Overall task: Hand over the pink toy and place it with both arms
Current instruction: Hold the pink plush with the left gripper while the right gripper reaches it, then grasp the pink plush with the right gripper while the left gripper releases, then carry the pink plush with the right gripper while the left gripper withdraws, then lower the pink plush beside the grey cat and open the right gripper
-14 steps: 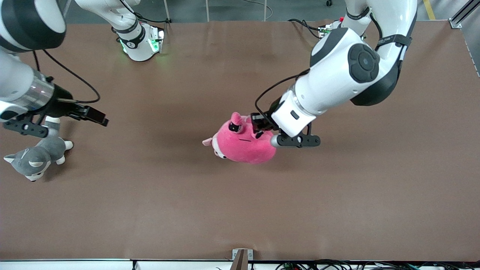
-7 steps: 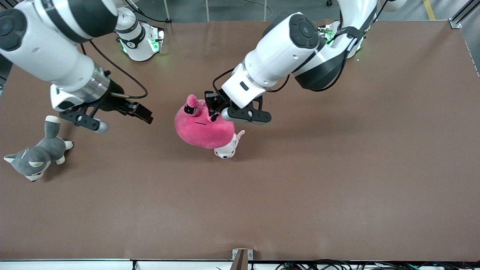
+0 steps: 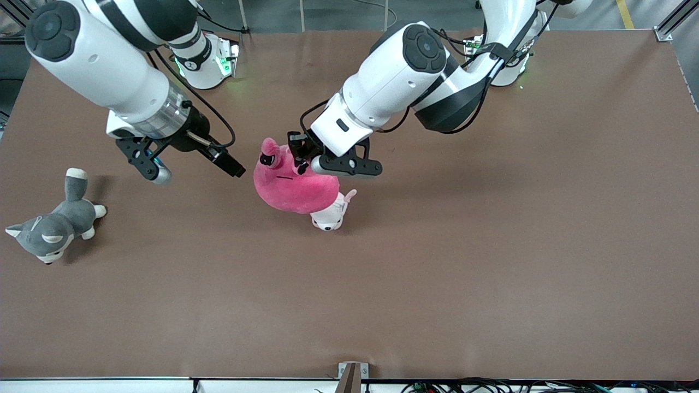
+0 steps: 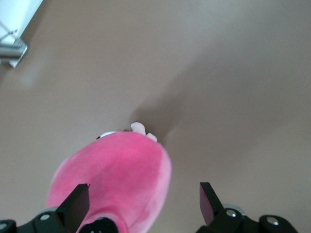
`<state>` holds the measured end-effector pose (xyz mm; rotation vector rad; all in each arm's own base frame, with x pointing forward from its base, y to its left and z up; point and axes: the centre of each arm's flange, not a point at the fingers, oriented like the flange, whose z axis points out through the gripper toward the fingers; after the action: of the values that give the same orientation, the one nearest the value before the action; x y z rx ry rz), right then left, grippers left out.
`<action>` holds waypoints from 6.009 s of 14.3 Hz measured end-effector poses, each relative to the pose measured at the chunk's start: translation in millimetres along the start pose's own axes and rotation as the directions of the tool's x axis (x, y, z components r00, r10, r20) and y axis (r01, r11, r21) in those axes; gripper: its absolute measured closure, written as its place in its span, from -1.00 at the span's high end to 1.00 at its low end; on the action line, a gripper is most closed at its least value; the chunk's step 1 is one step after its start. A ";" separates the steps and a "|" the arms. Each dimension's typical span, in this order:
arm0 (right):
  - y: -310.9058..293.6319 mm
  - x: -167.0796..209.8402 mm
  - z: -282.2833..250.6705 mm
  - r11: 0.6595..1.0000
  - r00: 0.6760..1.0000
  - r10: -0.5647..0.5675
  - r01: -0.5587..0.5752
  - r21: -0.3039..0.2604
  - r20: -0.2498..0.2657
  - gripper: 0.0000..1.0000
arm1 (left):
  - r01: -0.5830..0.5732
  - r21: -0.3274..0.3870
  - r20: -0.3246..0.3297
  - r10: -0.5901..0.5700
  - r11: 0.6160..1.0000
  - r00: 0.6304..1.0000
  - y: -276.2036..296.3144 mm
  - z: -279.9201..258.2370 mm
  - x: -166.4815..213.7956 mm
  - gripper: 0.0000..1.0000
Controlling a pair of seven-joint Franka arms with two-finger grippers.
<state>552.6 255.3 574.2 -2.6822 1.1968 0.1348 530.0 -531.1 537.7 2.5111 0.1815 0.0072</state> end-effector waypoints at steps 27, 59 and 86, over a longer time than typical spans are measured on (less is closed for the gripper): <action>-32.7 -65.2 31.3 0.914 0.915 0.403 -0.404 0.032 0.015 0.84 | 0.010 -0.020 -0.018 -0.010 1.000 1.000 2.4 -2.0 1.3 -0.76; 204.6 259.3 73.6 0.983 0.965 -0.170 0.182 -0.040 0.200 -0.67 | -0.128 0.302 0.007 0.132 0.945 0.991 -32.8 -156.8 -7.9 1.00; 197.4 274.6 21.8 0.814 0.823 -0.559 0.568 -0.120 0.100 1.00 | -0.157 0.529 0.014 0.177 0.834 0.984 -266.0 -358.5 35.8 1.00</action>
<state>589.0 -67.9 479.0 -3.0040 0.3361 0.2132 514.3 -104.2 672.2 3.0764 -0.0333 0.0844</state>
